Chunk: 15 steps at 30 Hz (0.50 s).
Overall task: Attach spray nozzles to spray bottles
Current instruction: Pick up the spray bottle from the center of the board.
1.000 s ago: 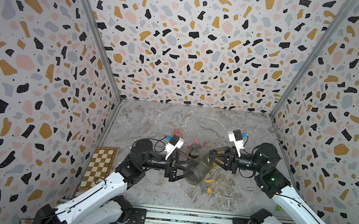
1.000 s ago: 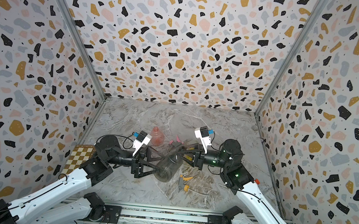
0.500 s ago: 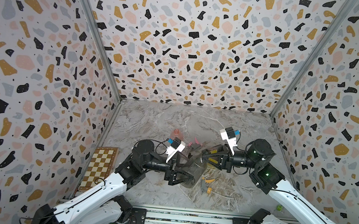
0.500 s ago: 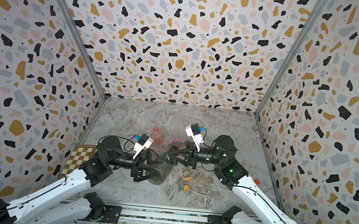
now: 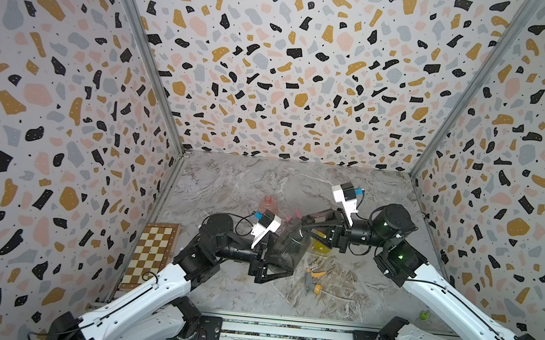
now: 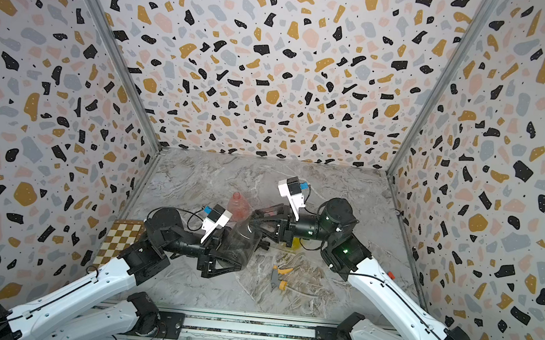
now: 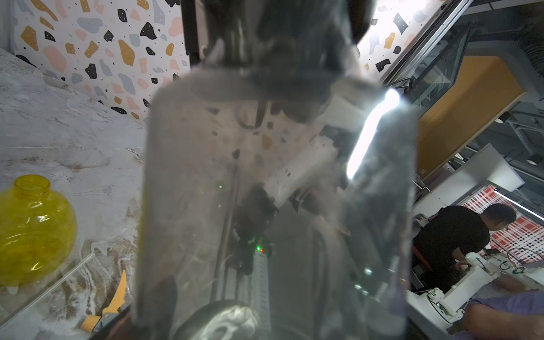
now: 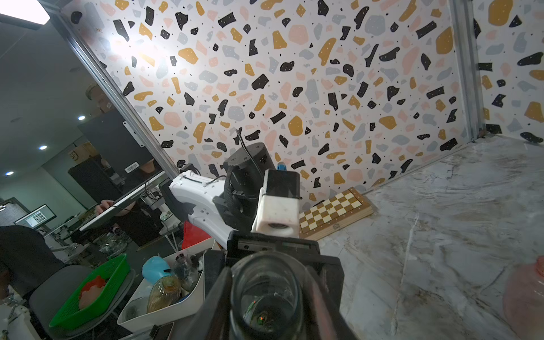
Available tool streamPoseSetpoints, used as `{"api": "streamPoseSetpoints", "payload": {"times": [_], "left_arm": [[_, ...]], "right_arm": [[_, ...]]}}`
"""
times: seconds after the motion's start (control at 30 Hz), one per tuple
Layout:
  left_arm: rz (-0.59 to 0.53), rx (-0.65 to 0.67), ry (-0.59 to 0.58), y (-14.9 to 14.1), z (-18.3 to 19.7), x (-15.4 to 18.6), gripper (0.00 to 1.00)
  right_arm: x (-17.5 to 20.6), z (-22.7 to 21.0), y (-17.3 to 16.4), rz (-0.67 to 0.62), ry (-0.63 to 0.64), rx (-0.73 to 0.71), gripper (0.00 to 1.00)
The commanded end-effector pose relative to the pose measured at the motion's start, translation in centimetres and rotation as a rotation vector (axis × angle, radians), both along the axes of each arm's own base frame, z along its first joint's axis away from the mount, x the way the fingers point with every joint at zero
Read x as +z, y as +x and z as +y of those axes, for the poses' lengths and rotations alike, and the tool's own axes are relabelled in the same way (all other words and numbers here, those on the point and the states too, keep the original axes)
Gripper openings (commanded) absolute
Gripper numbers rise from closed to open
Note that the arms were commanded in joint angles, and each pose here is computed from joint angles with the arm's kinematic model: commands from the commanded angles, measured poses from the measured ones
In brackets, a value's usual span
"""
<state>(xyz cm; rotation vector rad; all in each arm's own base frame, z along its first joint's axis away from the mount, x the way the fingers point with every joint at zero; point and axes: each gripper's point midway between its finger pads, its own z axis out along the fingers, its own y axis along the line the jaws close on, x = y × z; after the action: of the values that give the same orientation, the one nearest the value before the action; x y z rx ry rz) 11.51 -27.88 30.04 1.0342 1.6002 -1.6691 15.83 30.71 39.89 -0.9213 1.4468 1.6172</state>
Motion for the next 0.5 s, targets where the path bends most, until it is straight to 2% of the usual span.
{"api": "streamPoseSetpoints", "payload": {"times": [0.0,0.47], "left_arm": [[-0.066,-0.018,-0.039,-0.43,-0.02,1.89,0.99],[-0.074,-0.003,-0.033,-0.25,0.01,2.10,0.98]], "right_arm": [[3.05,-0.29,-0.38,-0.083,0.074,-0.013,0.28],[3.15,-0.20,-0.51,-0.085,0.070,-0.016,0.30]]}}
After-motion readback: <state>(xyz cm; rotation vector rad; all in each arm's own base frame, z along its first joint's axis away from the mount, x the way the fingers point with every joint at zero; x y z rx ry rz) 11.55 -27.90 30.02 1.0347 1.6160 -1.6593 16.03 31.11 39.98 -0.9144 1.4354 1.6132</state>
